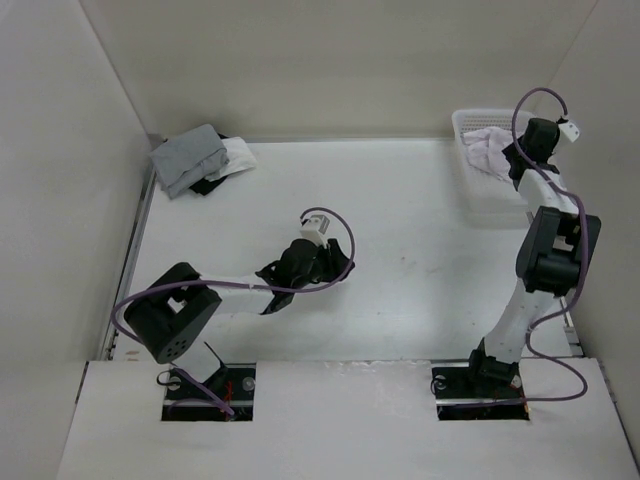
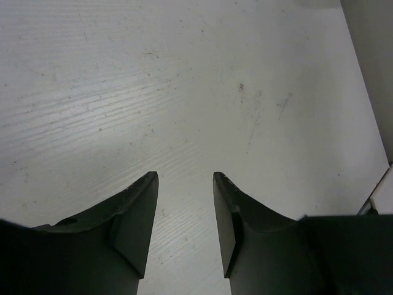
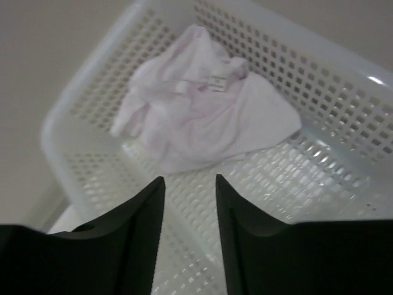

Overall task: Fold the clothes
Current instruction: Grab the tank top from the pile, then move the tank top to the center of the board

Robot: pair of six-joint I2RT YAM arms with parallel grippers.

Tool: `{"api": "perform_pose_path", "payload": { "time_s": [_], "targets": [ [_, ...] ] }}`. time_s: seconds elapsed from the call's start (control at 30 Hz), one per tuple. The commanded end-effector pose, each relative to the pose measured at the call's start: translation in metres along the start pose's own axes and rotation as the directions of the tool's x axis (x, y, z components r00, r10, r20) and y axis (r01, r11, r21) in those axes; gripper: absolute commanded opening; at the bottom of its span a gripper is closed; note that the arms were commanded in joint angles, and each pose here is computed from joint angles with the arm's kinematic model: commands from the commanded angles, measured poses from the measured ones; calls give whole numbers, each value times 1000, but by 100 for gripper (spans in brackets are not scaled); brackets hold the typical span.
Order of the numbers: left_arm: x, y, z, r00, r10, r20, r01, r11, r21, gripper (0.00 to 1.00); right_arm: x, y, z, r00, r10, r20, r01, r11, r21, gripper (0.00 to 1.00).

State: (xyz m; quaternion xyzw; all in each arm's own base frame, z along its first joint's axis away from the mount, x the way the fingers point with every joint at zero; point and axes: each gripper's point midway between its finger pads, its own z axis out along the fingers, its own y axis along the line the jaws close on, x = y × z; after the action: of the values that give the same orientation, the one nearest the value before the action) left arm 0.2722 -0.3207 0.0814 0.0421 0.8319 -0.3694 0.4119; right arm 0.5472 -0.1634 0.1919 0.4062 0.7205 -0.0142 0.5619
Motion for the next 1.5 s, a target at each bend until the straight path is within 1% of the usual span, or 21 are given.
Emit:
{"api": "perform_pose_path", "payload": {
  "time_s": [0.0, 0.07, 0.13, 0.3, 0.43, 0.53, 0.6, 0.67, 0.73, 0.87, 0.9, 0.97, 1.03, 1.1, 1.17, 1.2, 1.27, 1.37, 1.4, 1.43, 1.47],
  "targets": [
    [-20, -10, -1, 997, -16, 73, 11, 998, 58, 41, 2, -15, 44, 994, -85, -71, 90, 993, 75, 50],
    [-21, -6, 2, 997, -36, 74, 31, 998, 58, 41, 14, -14, 70, 987, -122, -109, 130, 989, 72, 58],
    [-22, -4, 3, 996, -51, 70, 46, 997, 65, 41, 26, -9, 88, 982, -133, -133, 139, 990, 36, 61],
    [-25, 6, 6, 992, -100, 71, 95, 993, 71, 42, 54, -11, 121, 980, -96, -174, 105, 994, 42, 62],
    [-28, 10, 9, 988, -138, 69, 132, 988, 83, 42, 59, -12, 130, 971, -117, -209, 131, 990, 52, 59],
    [-32, 11, 9, 985, -158, 74, 150, 984, 99, 42, 62, -12, 133, 966, -131, -222, 146, 988, 54, 41],
    [-32, 13, 10, 983, -165, 78, 158, 983, 98, 42, 63, -10, 134, 965, -134, -224, 149, 987, 53, 18],
    [-31, 14, 11, 983, -171, 72, 163, 982, 95, 42, 59, -7, 130, 970, -116, -215, 128, 991, 47, 0],
    [-31, 15, 12, 983, -171, 72, 164, 982, 93, 42, 45, 1, 124, 982, -91, -167, 96, 995, 22, 0],
    [-31, 16, 14, 983, -169, 71, 162, 983, 89, 41, -18, 49, 79, 1000, -2, 19, 5, 988, -152, 0],
    [-31, 16, 14, 983, -169, 71, 162, 983, 89, 41, -53, 74, 41, 994, 47, 96, -23, 972, -233, 0],
    [-33, 15, 14, 983, -169, 76, 162, 983, 92, 41, -70, 90, 15, 988, 72, 133, -32, 959, -282, 0],
    [-38, 11, 12, 981, -171, 87, 162, 981, 104, 41, -99, 115, -42, 975, 111, 193, -31, 927, -375, 0],
    [-50, 6, 4, 979, -167, 118, 153, 981, 116, 41, -127, 151, -144, 949, 175, 263, -11, 851, -525, 0],
    [-61, 3, -6, 974, -173, 147, 155, 979, 130, 41, -136, 168, -198, 942, 204, 267, -2, 798, -602, 0],
    [-69, -1, -13, 970, -174, 169, 152, 978, 141, 40, -144, 183, -253, 936, 231, 266, 11, 734, -679, 0],
    [-79, -2, -23, 963, -179, 200, 153, 978, 140, 40, -151, 196, -306, 931, 254, 260, 27, 665, -747, 0],
    [-108, -2, -49, 942, -181, 283, 150, 980, 127, 40, -175, 214, -444, 918, 311, 246, 85, 450, -889, 0],
    [-117, 0, -58, 931, -183, 315, 153, 981, 117, 40, -181, 215, -478, 915, 325, 238, 99, 390, -915, 1],
    [-124, 2, -64, 924, -185, 335, 157, 982, 109, 40, -183, 215, -488, 914, 330, 234, 101, 373, -922, 1],
    [-129, 5, -70, 917, -188, 353, 162, 981, 102, 41, -187, 215, -518, 916, 340, 214, 104, 315, -943, 2]
  ]
}}
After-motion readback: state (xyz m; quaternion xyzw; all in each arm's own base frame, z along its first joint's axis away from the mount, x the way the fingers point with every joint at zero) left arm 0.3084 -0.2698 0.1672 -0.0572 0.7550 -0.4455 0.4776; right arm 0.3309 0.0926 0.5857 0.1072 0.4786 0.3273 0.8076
